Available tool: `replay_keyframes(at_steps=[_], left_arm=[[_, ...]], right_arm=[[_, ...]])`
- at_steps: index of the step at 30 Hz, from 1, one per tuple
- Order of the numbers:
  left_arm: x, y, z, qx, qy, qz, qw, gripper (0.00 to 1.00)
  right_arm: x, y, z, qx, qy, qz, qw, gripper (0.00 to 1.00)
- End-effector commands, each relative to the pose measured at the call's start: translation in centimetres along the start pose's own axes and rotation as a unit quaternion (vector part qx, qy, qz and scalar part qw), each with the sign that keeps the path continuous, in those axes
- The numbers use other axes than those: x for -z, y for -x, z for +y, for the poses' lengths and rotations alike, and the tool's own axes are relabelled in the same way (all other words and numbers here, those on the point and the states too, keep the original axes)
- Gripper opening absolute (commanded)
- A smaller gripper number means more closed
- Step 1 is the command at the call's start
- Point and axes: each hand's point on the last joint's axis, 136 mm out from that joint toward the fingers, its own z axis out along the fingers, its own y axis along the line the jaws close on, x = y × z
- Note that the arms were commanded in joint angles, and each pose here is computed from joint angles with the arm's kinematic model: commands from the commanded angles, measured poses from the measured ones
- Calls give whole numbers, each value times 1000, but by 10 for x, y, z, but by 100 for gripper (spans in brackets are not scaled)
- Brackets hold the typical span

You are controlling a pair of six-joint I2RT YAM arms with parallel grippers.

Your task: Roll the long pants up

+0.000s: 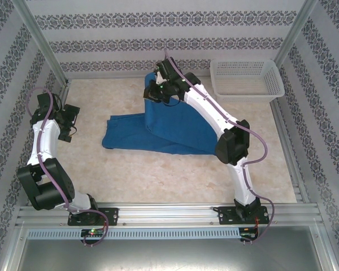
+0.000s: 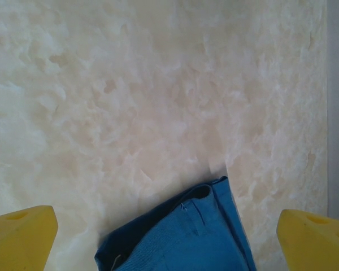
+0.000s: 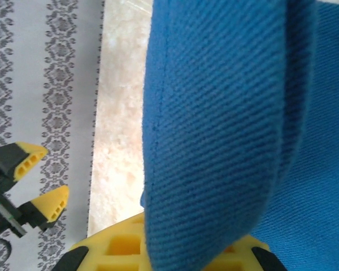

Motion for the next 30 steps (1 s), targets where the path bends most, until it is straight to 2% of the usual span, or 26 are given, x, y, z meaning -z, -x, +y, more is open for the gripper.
replay_keyframes(at_steps=[1, 10, 16, 27, 28, 30], left_arm=[[3, 1, -3, -7, 3, -3, 1000, 100], [0, -1, -2, -7, 2, 2, 1000, 100], [4, -2, -3, -12, 0, 4, 1000, 100], [5, -4, -3, -16, -1, 8, 1000, 100], [5, -4, -3, -16, -1, 7, 1000, 100], [5, -4, -2, -16, 0, 8, 1000, 100]], right_arm=[[-11, -11, 24, -2, 31, 20, 999, 0], [-72, -56, 0, -23, 3, 80, 997, 0], [-111, -74, -1, -40, 12, 104, 994, 0], [-144, -85, 14, -58, 39, 114, 991, 2], [-146, -84, 14, -61, 41, 114, 991, 4], [-149, -84, 15, -64, 45, 111, 991, 15]])
